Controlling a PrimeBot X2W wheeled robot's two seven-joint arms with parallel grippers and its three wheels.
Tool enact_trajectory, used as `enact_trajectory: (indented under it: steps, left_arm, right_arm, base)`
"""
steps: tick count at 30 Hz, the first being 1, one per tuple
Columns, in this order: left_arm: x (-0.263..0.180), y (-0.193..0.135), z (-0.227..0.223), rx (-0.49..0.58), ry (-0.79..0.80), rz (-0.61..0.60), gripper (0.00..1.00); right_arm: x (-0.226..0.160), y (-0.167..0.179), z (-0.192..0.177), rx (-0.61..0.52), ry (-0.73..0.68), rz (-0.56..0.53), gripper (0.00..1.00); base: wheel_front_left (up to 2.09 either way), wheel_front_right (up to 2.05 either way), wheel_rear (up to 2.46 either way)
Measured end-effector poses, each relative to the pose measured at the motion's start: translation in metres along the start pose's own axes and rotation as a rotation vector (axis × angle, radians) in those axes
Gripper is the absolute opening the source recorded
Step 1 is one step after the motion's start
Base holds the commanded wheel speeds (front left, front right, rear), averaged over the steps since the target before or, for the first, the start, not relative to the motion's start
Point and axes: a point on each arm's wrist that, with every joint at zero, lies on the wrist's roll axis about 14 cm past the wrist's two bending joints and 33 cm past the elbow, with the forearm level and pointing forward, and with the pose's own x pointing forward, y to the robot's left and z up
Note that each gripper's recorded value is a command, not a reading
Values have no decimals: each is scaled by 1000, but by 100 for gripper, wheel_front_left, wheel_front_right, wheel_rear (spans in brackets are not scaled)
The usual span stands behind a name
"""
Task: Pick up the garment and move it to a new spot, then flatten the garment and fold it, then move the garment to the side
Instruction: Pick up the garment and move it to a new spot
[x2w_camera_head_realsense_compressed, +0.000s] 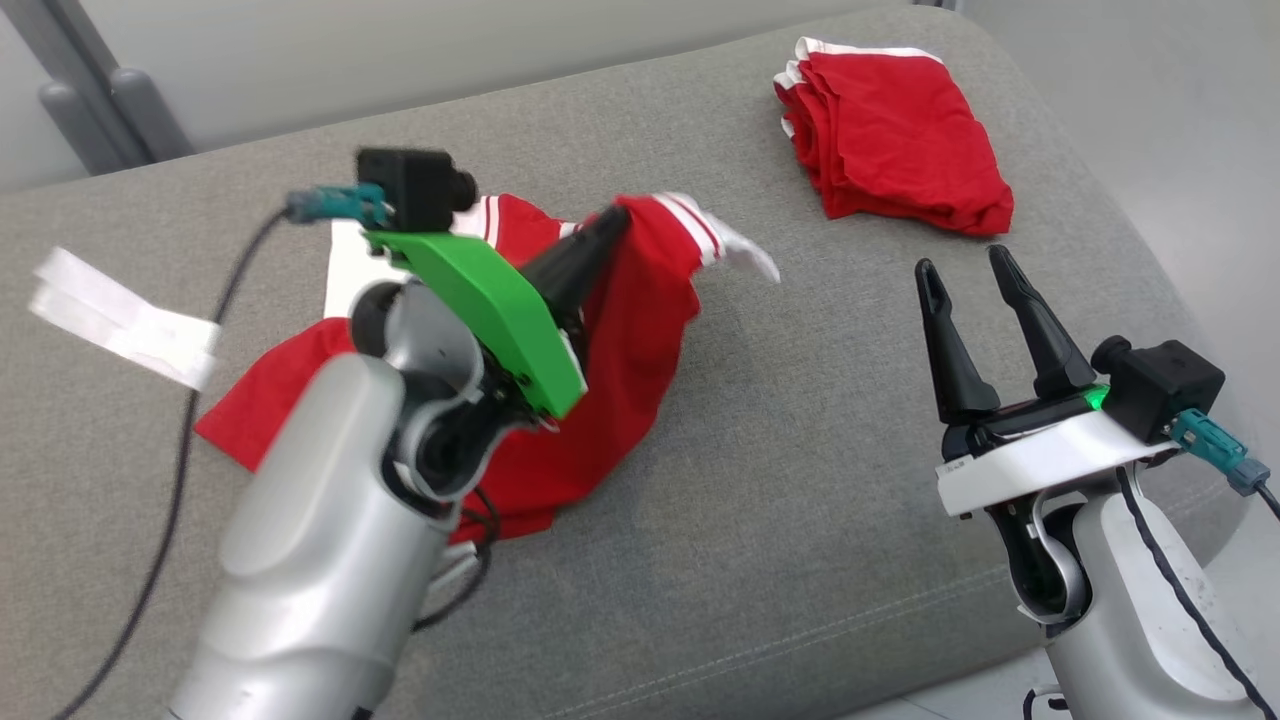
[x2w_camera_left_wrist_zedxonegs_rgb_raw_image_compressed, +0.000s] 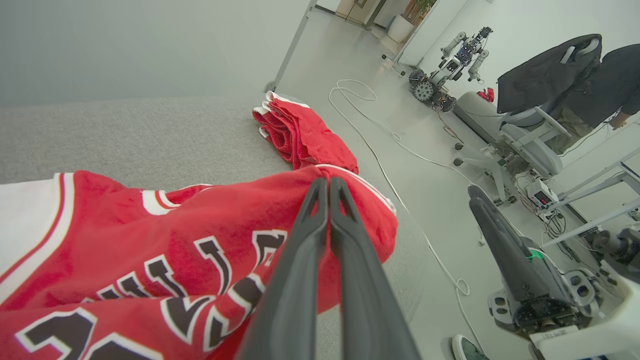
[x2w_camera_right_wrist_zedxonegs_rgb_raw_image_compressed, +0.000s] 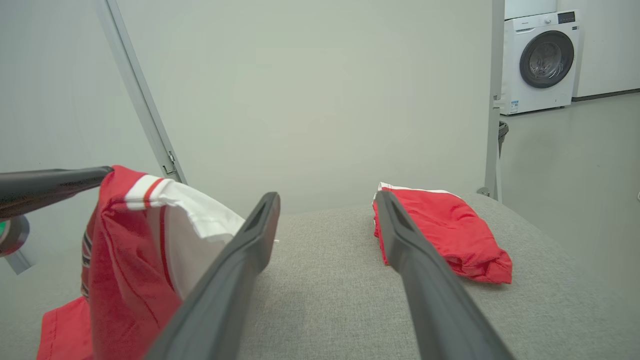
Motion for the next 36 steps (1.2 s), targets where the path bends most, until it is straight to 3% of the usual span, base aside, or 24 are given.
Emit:
enact_trajectory:
  steps: [3,4,5,11,19,25,36]
  left_arm:
    - [5,-7,-45,-19,95,-14,0]
    - [5,-5,-58,-10,126,-8,46]
    - [3,-1,-67,-11,140,3,100]
    - [-1,10,-72,-4,117,26,100]
    - [-21,35,-27,81,-67,97,100]
    - [-51,69,-7,141,-151,201,100]
    - [-140,143,-43,50,-213,542,100]
  right_arm:
    - [-3,-6,0,-5,3,-17,100]
    - [-4,-7,-1,-6,5,-21,100]
    - [-4,-8,-1,-7,7,-24,100]
    - [-7,-17,-5,-13,22,-47,100]
    - [-4,-13,-12,-3,33,-36,100]
    - [1,-4,-18,9,47,-10,100]
    - [14,21,-26,33,57,72,100]
  base:
    - [0,0,0]
    - [0,0,0]
    - [0,0,0]
    - [0,0,0]
    - [0,0,0]
    - [0,0,0]
    - [0,0,0]
